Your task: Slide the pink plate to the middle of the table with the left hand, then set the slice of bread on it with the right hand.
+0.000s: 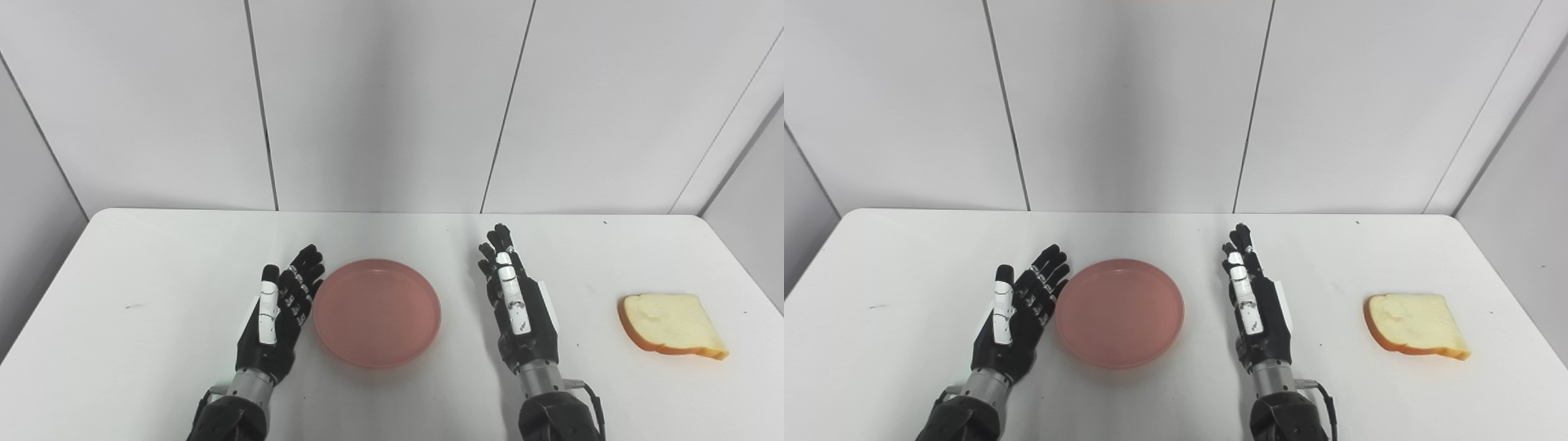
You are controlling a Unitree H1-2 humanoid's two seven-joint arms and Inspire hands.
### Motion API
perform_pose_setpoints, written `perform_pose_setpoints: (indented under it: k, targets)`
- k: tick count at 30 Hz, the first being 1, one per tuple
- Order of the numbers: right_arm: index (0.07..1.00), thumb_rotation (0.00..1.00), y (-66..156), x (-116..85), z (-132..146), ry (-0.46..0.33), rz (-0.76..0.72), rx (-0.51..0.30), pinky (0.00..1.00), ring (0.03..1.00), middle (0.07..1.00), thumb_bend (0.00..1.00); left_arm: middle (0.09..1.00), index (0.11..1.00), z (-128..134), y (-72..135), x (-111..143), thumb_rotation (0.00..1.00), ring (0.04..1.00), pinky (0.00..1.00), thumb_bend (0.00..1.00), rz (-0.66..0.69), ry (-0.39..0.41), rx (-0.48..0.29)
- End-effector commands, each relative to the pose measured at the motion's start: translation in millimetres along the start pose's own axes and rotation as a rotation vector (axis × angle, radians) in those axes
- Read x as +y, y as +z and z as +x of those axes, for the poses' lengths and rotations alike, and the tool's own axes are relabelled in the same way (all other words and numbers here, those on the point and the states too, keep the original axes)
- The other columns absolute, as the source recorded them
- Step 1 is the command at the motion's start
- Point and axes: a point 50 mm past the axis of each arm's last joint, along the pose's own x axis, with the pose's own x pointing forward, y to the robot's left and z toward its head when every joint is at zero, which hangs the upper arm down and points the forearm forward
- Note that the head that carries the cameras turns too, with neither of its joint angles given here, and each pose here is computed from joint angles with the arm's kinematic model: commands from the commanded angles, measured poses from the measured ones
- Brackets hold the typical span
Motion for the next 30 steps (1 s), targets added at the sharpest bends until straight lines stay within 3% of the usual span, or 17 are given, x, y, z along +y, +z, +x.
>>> perform_pose_setpoints:
  k: [1, 17, 23, 30]
  targets:
    - [0.981, 0.82, 13.9, 2.7, 7.8, 0.025, 0.002, -0.054, 1.00, 0.981, 0.985, 0.67, 0.935, 0.862, -17.4, -26.5, -5.6, 0.99, 0.956, 0.97, 0.78, -0.027, -0.006, 0.086]
    - [0.981, 0.82, 12.5, -1.7, 7.6, 0.031, -0.005, -0.051, 1.00, 0.972, 0.985, 0.68, 0.935, 0.865, -12.6, -33.6, -14.3, 1.00, 0.949, 0.97, 0.78, -0.004, -0.052, 0.073]
    - [0.982, 0.83, 18.4, -6.0, 11.2, 0.036, -0.041, -0.090, 1.00, 0.969, 0.979, 0.66, 0.929, 0.866, -11.2, -32.0, -14.8, 1.00, 0.948, 0.97, 0.78, -0.010, -0.057, 0.066]
    - [0.961, 0.69, 56.3, -44.7, 26.4, 0.112, -0.218, -0.147, 0.97, 0.950, 0.951, 0.71, 0.931, 0.859, -11.0, -31.2, -6.4, 1.00, 0.959, 0.96, 0.78, 0.002, -0.024, 0.073]
